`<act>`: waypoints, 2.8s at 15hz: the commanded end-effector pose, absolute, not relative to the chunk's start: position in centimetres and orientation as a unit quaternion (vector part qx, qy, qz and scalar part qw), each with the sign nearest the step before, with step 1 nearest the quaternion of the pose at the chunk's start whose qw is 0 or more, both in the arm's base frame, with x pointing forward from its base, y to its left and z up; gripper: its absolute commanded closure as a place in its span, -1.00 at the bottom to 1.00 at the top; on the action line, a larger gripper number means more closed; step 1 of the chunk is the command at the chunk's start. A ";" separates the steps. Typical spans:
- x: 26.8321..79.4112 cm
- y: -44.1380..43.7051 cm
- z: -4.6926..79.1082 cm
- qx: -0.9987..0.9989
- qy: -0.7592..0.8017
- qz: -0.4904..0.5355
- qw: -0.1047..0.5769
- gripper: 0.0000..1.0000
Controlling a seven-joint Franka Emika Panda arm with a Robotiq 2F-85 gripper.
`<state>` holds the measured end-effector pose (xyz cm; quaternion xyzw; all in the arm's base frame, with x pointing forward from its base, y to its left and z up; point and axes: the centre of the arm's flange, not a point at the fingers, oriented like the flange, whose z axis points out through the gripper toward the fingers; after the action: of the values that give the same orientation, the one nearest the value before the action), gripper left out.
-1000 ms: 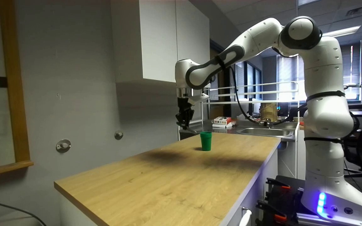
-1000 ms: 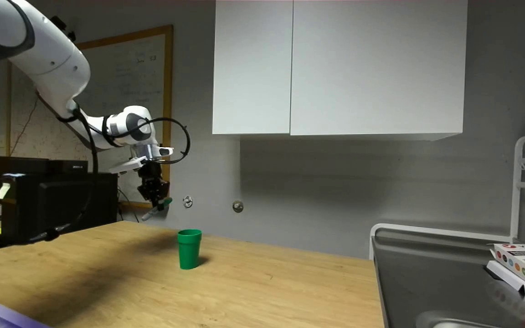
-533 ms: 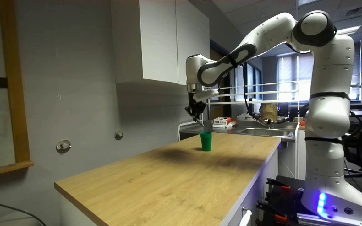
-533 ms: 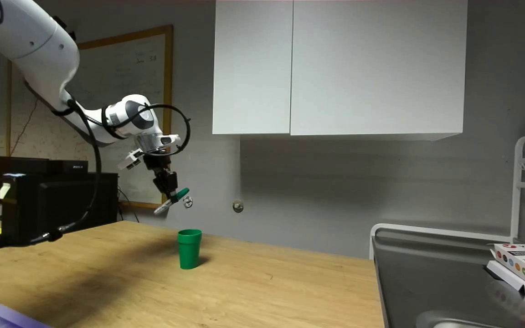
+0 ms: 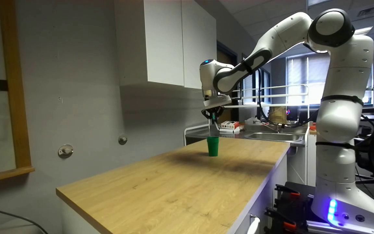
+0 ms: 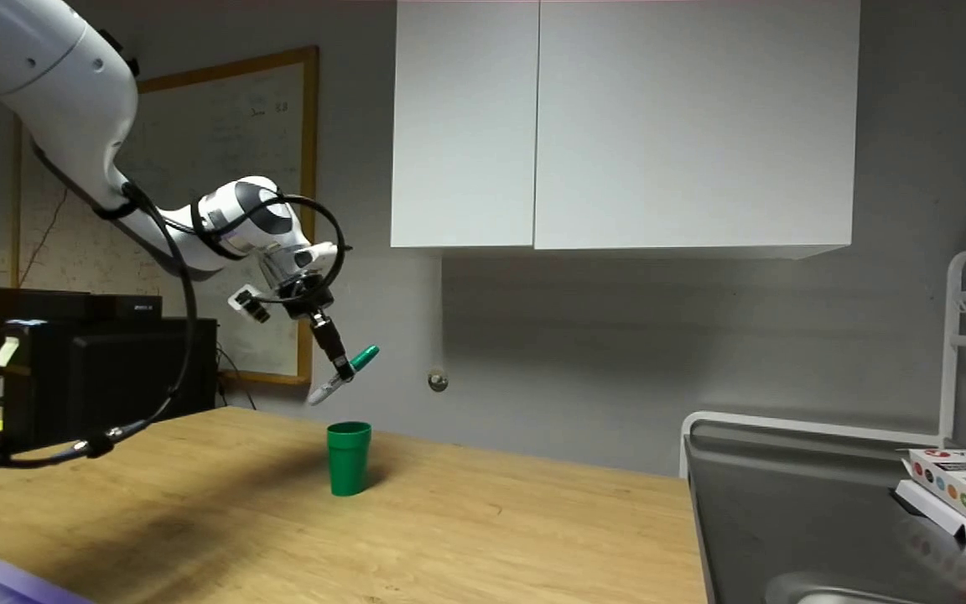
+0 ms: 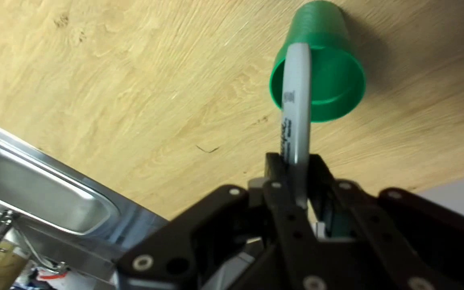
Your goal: Pick the pen on the counter and put it in the cup
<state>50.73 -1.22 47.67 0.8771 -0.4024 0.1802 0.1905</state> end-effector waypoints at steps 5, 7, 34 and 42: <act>48.9 -1.9 44.9 0.786 -0.530 0.202 0.245 0.88; 48.9 -1.6 44.6 0.770 -0.550 0.203 0.253 0.88; 58.3 1.1 44.6 0.729 -0.550 0.213 0.348 0.88; 60.6 0.5 41.0 0.720 -0.543 0.213 0.375 0.88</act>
<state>59.18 0.73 41.84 0.7334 -0.5379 0.2085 0.3594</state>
